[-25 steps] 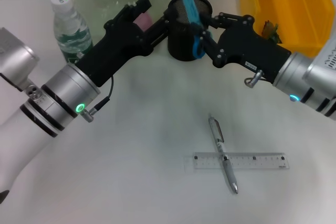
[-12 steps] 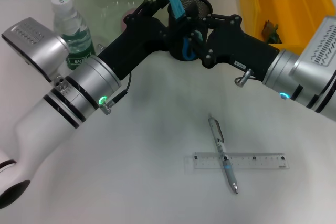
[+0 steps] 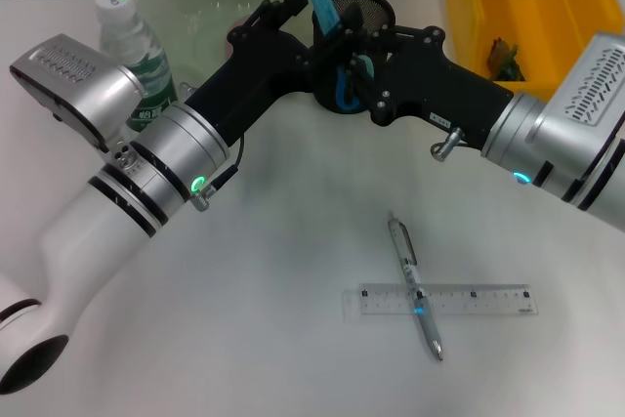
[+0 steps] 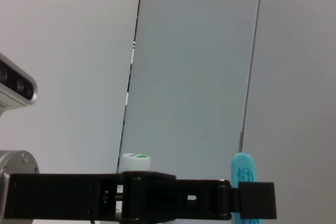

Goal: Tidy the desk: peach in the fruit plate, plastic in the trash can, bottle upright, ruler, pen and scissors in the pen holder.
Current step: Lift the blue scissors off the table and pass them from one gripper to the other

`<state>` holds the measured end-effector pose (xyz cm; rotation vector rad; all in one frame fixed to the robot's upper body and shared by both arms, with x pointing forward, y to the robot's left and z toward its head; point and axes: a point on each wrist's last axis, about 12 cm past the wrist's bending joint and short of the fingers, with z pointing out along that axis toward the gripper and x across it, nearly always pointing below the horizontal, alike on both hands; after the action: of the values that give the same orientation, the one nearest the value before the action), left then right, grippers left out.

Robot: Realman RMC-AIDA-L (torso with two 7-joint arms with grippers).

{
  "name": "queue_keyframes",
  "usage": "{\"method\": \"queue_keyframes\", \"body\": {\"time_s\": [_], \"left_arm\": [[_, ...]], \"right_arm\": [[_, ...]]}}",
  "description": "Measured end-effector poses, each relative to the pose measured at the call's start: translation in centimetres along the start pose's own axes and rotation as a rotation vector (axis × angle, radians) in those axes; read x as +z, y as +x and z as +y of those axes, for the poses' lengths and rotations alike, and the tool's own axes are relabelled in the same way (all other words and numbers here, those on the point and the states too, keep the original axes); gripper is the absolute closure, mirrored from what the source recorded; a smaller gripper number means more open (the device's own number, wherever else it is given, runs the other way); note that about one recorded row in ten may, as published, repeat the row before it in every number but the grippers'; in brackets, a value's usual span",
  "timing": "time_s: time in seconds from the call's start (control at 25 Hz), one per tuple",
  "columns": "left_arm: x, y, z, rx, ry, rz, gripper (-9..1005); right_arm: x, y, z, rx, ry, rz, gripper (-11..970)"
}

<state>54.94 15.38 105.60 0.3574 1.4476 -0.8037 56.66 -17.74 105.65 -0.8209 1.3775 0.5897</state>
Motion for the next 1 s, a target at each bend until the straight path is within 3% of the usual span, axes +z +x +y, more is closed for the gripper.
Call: {"method": "queue_keyframes", "body": {"time_s": [0.28, 0.56, 0.68, 0.88, 1.0], "left_arm": [[0.08, 0.0, 0.01, 0.004, 0.0, 0.003, 289], [0.1, -0.07, 0.06, 0.012, 0.0, 0.0, 484], [0.15, -0.11, 0.13, 0.003, -0.006, -0.002, 723], [0.19, -0.09, 0.04, 0.009, 0.007, 0.003, 885], [0.21, -0.12, 0.03, 0.012, 0.01, 0.003, 887]], "right_arm": [[0.05, -0.04, -0.07, -0.003, 0.008, -0.003, 745], [0.04, 0.04, -0.04, -0.003, 0.007, 0.004, 748], [0.04, 0.07, -0.05, -0.004, 0.007, 0.007, 760], [0.13, 0.05, -0.09, -0.006, 0.007, 0.008, 779], [0.15, 0.03, -0.1, -0.006, 0.007, 0.008, 791]]}}
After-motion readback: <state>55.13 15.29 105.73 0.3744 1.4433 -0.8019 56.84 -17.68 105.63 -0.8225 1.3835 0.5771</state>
